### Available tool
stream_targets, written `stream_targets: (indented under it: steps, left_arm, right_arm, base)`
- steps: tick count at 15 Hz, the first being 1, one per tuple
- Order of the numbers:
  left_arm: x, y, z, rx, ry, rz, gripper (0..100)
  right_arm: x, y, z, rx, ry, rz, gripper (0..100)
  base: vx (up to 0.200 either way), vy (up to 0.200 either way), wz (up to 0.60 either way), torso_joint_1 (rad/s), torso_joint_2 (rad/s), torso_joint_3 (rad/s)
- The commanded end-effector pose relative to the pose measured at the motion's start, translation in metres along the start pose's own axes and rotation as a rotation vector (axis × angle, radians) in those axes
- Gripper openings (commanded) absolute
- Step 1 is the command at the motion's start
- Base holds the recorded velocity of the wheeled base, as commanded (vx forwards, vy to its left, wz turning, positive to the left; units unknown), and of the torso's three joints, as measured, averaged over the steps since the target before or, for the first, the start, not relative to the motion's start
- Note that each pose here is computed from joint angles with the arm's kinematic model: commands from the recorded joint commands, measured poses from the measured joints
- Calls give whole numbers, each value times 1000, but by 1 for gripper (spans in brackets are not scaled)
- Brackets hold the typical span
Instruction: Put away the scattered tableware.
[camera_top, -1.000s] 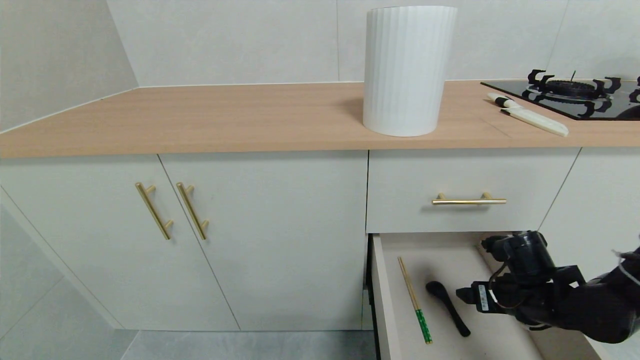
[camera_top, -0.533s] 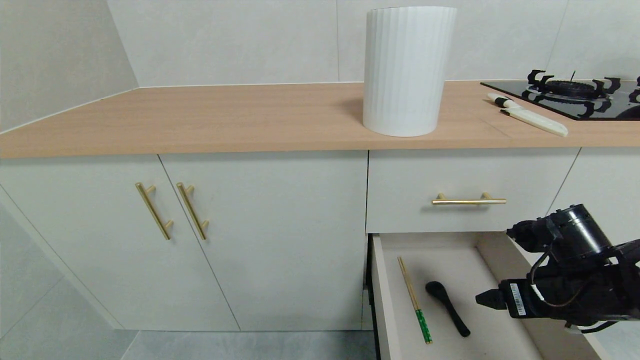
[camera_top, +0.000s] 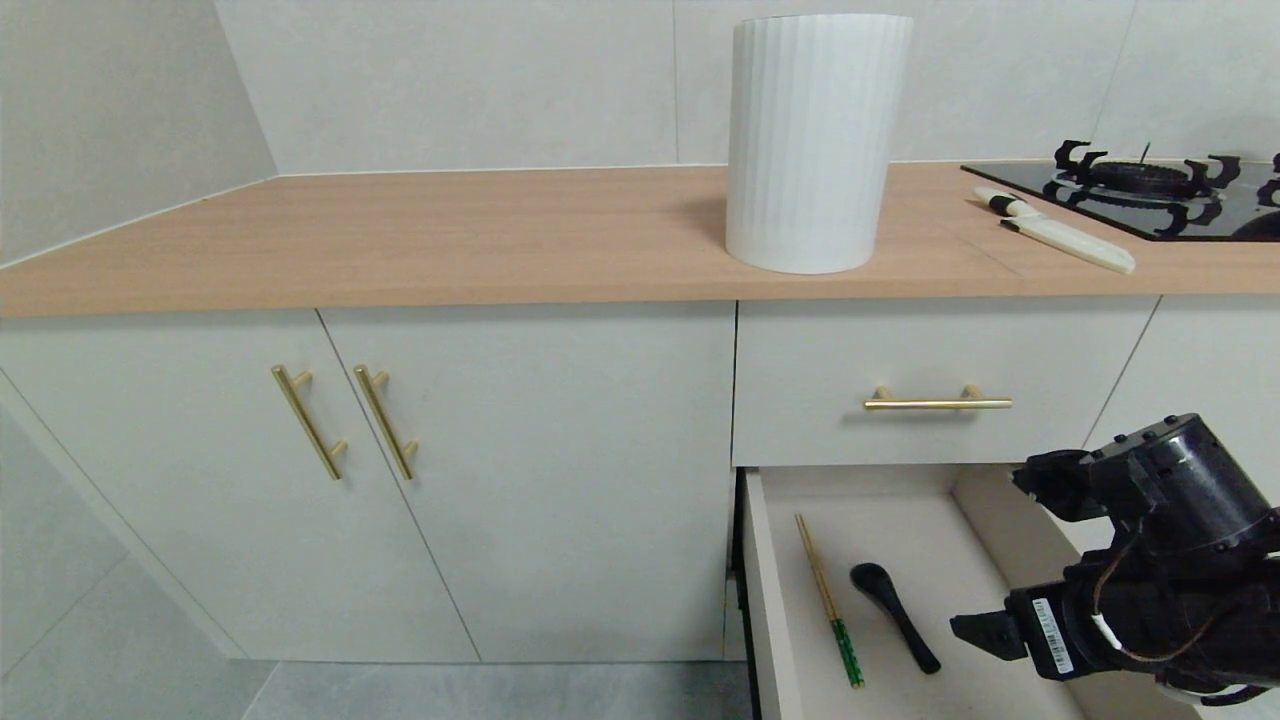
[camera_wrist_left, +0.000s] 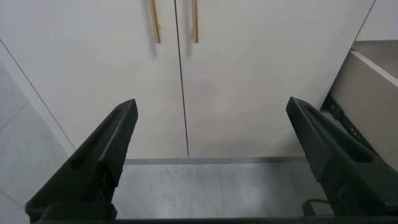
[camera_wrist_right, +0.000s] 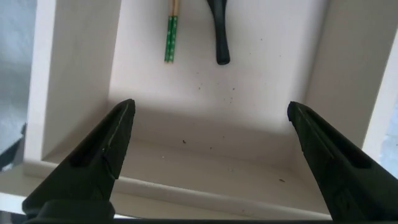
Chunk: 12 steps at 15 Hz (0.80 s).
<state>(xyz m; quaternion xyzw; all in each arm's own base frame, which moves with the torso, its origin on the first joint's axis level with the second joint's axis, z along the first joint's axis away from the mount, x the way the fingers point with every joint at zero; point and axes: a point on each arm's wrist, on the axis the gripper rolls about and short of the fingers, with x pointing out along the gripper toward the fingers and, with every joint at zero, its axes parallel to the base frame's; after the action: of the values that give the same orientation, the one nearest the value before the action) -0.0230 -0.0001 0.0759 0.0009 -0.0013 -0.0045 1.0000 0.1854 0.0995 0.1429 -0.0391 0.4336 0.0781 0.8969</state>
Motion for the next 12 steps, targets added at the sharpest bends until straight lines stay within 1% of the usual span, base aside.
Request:
stream_targets:
  steps: [1,2,10,12]
  left_arm:
    - [0,0,0,0,1,0,100]
    - [0,0,0,0,1,0,100]
    - [0,0,0,0,3,0,100]
    - [0,0,0,0,1,0,100]
  right_arm:
    - [-1,1,-1,-7,-2,6,100]
    - [-1,1,-2,-10,2,4,100]
    - [-1,0,-6,-36,26,-4,100]
    - [0,0,-8,-41,34,-6,100]
  base:
    - [0,0,0,0,0,0]
    - [0,0,0,0,0,0]
    - [-200,0,0,2,2,1]
    - [0,0,0,0,0,0]
